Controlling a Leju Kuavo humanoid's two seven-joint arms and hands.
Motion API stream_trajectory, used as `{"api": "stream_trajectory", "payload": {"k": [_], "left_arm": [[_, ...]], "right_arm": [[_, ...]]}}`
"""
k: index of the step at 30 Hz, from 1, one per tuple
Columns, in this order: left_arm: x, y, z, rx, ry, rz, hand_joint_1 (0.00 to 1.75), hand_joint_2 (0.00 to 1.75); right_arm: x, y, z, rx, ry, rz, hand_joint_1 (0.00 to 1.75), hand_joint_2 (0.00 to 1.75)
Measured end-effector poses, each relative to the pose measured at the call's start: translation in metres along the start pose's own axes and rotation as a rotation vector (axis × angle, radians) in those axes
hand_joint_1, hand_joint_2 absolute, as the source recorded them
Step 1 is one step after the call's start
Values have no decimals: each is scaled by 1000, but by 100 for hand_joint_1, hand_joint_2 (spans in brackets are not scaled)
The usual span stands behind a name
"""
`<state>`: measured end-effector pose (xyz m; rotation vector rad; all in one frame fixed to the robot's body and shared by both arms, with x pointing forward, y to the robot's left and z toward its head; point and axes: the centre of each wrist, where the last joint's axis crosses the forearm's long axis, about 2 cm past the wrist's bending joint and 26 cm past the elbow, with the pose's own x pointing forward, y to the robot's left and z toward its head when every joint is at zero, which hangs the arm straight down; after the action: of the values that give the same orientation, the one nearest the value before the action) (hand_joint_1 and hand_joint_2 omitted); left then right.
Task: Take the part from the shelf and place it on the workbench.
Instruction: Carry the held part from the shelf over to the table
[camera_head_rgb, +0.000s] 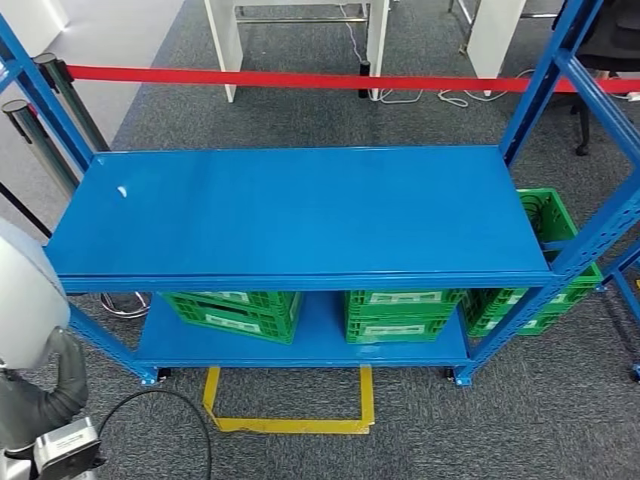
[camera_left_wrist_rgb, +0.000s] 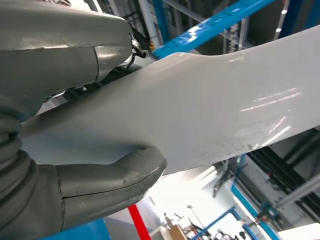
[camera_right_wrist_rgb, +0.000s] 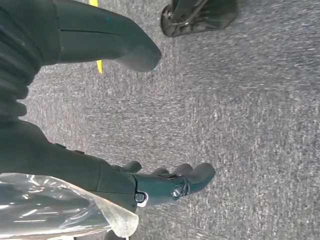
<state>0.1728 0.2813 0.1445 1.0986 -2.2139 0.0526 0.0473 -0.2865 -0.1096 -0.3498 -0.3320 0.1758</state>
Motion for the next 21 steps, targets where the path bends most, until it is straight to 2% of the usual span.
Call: {"api": "stream_trajectory", "payload": {"k": [10, 21], "left_arm": [[-9, -6, 5, -95, -5, 12, 175, 175], [-14, -8, 7, -137, -22, 6, 175, 175]], "right_arm": [[-1, 7, 3, 20, 24, -8, 0, 175], [-2, 14, 6, 32, 47, -8, 0, 175]]}}
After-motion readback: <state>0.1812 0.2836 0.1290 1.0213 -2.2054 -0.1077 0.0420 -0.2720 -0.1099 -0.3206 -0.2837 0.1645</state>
